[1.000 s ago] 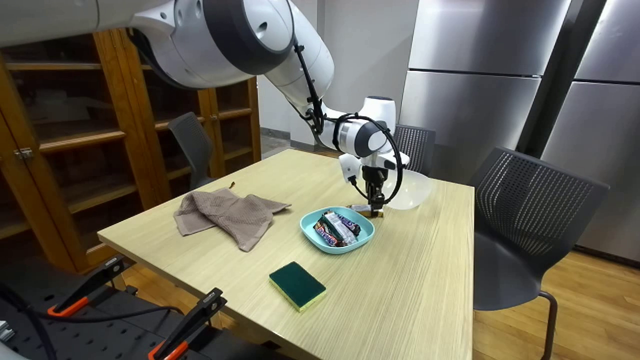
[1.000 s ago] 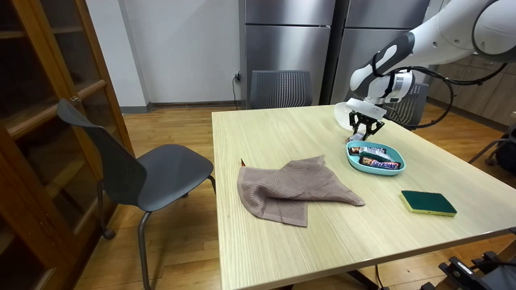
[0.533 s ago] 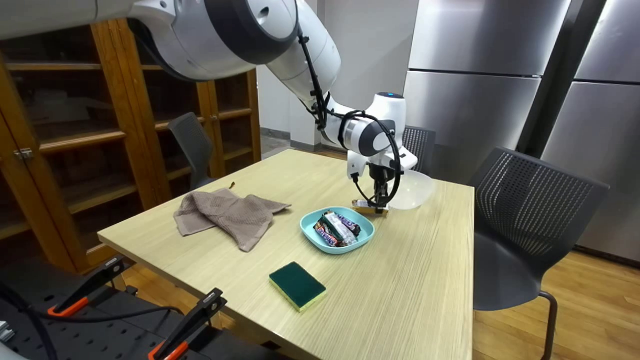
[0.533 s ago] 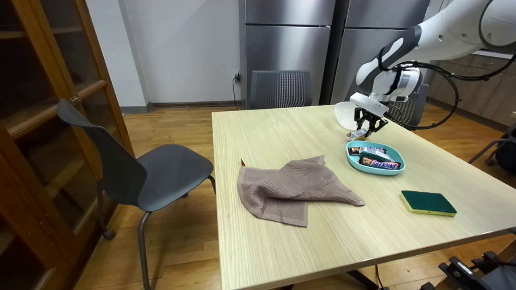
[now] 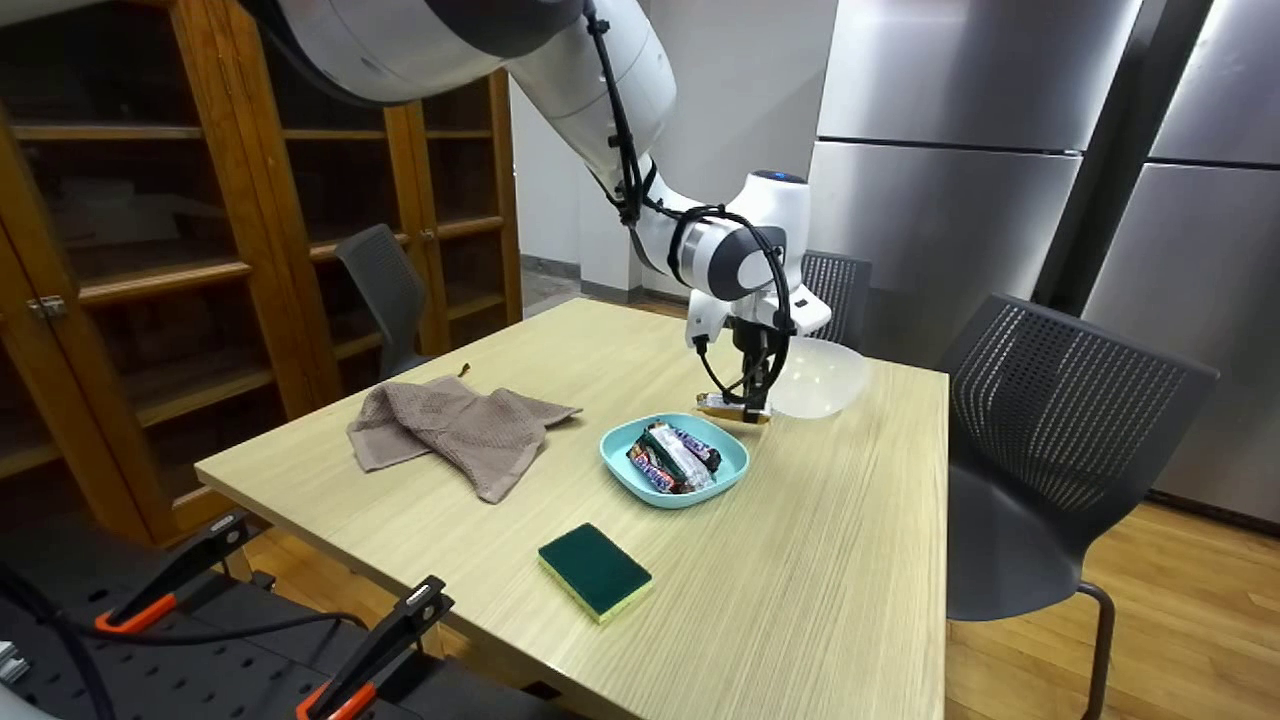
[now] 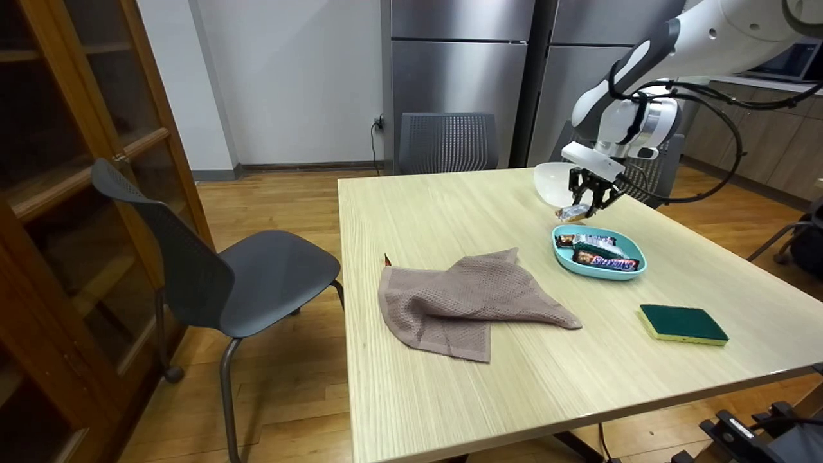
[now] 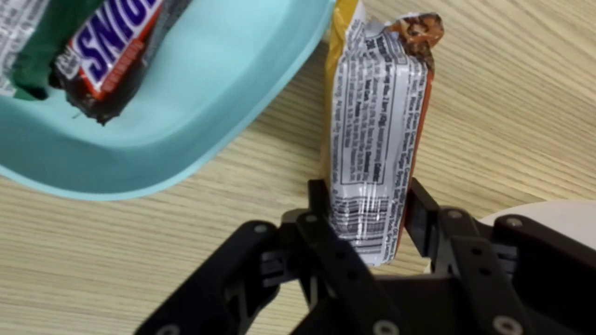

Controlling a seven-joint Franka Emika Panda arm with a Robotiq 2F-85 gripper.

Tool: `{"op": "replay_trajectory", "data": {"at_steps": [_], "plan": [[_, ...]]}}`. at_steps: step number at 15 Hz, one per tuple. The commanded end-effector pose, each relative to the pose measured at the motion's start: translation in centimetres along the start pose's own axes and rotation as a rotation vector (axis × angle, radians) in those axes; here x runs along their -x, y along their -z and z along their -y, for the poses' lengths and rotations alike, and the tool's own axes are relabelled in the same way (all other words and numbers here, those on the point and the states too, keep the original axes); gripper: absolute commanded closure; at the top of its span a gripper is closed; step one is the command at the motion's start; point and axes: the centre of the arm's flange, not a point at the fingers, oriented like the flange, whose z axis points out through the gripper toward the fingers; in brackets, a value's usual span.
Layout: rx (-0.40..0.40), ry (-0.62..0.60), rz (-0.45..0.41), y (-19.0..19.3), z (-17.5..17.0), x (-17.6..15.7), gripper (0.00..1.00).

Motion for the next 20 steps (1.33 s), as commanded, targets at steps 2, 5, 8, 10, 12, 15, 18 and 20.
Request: {"op": "replay_trajectory", "data": {"at_steps": [2,5,8,10,12,15,18,20], "plan": [[0.025,-0.017,0.014,2.3,-1.6,3.1,0.81],[0.052,-0.058,0.028,2.5,-2.3,3.6,0.81],[0.068,-0.110,0.035,2.8,-3.3,3.8,0.81],[0.084,-0.144,0.050,3.0,-3.8,3.8,0.81],[0.082,-0.169,0.043,3.3,-4.4,4.0,0.81],[0.101,-0.209,0.049,3.2,-4.9,4.3,0.81],[0.117,-0.248,0.063,3.1,-5.4,4.4,0.81],[0.121,-0.274,0.072,2.7,-5.5,4.3,0.81]]}}
